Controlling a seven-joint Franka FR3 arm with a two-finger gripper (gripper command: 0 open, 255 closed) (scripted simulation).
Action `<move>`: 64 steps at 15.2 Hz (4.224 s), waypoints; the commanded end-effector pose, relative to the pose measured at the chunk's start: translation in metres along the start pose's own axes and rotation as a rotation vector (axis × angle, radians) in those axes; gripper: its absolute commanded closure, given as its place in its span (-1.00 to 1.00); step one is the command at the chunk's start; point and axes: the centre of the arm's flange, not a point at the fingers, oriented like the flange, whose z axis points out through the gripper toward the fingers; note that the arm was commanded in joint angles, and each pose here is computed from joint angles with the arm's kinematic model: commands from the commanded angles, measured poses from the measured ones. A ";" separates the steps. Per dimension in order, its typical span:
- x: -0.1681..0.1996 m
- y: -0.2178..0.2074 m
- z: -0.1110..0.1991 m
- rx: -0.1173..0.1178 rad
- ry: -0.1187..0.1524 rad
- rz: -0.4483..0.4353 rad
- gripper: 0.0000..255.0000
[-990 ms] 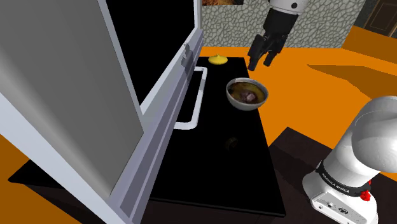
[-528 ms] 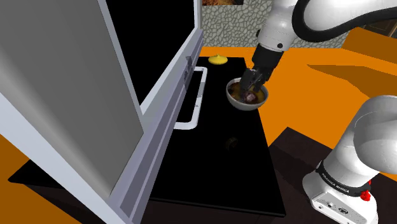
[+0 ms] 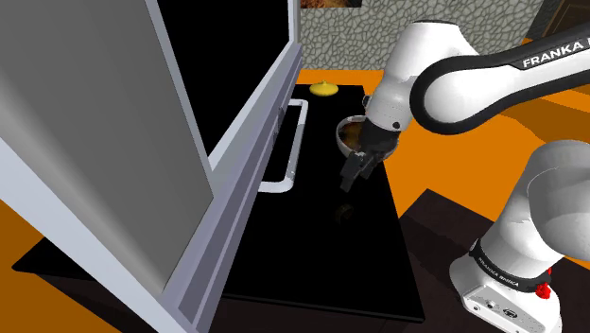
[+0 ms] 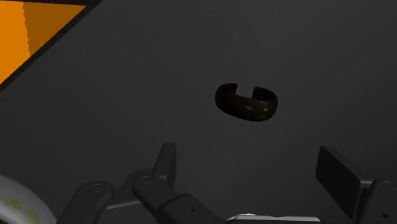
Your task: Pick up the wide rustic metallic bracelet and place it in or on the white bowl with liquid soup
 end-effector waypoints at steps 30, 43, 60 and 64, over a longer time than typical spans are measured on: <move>-0.007 -0.013 0.063 0.025 -0.004 -0.017 1.00; 0.002 -0.028 -0.003 0.025 -0.004 -0.017 1.00; 0.015 -0.048 -0.090 0.025 -0.004 -0.017 1.00; 0.032 -0.013 -0.098 0.025 -0.004 -0.017 1.00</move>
